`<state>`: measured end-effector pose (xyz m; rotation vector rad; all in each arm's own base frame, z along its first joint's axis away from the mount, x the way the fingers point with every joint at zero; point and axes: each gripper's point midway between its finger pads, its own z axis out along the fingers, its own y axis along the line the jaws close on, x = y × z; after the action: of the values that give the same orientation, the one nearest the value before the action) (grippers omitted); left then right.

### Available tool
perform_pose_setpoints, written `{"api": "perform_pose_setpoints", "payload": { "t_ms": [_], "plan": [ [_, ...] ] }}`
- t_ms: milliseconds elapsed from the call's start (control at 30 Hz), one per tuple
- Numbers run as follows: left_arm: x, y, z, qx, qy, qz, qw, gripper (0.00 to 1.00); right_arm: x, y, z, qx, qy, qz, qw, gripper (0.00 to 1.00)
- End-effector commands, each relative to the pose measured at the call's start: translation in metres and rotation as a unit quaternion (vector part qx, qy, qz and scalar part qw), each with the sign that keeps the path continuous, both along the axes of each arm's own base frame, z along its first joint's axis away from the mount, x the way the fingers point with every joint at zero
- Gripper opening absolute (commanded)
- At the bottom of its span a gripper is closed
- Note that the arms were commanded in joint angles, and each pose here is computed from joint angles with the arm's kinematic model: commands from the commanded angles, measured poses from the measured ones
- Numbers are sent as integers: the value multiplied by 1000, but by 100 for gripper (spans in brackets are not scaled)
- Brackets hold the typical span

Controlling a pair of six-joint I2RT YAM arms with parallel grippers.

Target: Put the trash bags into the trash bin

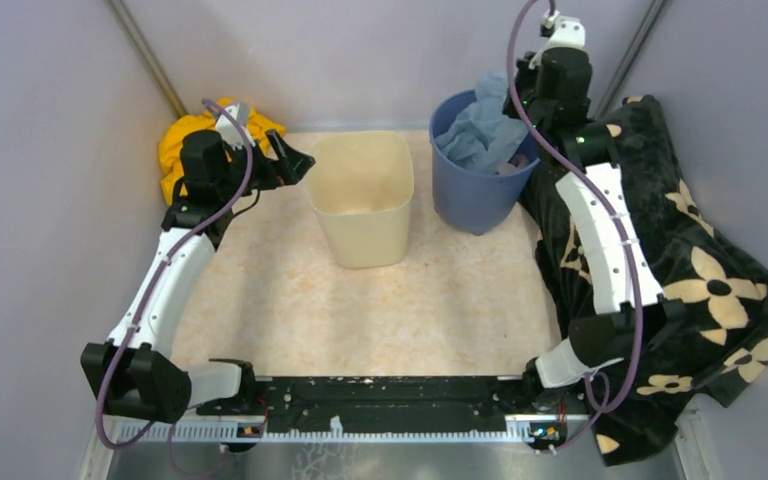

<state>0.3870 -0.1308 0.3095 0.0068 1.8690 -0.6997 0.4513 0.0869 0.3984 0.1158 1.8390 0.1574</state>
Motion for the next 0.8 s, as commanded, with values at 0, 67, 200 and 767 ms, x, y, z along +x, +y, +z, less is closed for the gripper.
{"api": "perform_pose_setpoints", "payload": {
  "t_ms": [0, 67, 200, 767],
  "plan": [
    [-3, 3, 11, -3, -18, 5, 1000, 99, -20, -3, 47, 5, -56, 3, 998, 0],
    [-5, 3, 10, -3, -17, 3, 1000, 99, -26, -3, 53, 9, -63, 8, 998, 0],
    [-10, -3, 13, -9, -17, -16, 1000, 98, -48, 1, 81, 28, -96, 31, 994, 0],
    [-102, -43, 82, -68, -135, -193, 969, 98, -171, 35, 219, 133, -263, 195, 935, 0]
  ]
}}
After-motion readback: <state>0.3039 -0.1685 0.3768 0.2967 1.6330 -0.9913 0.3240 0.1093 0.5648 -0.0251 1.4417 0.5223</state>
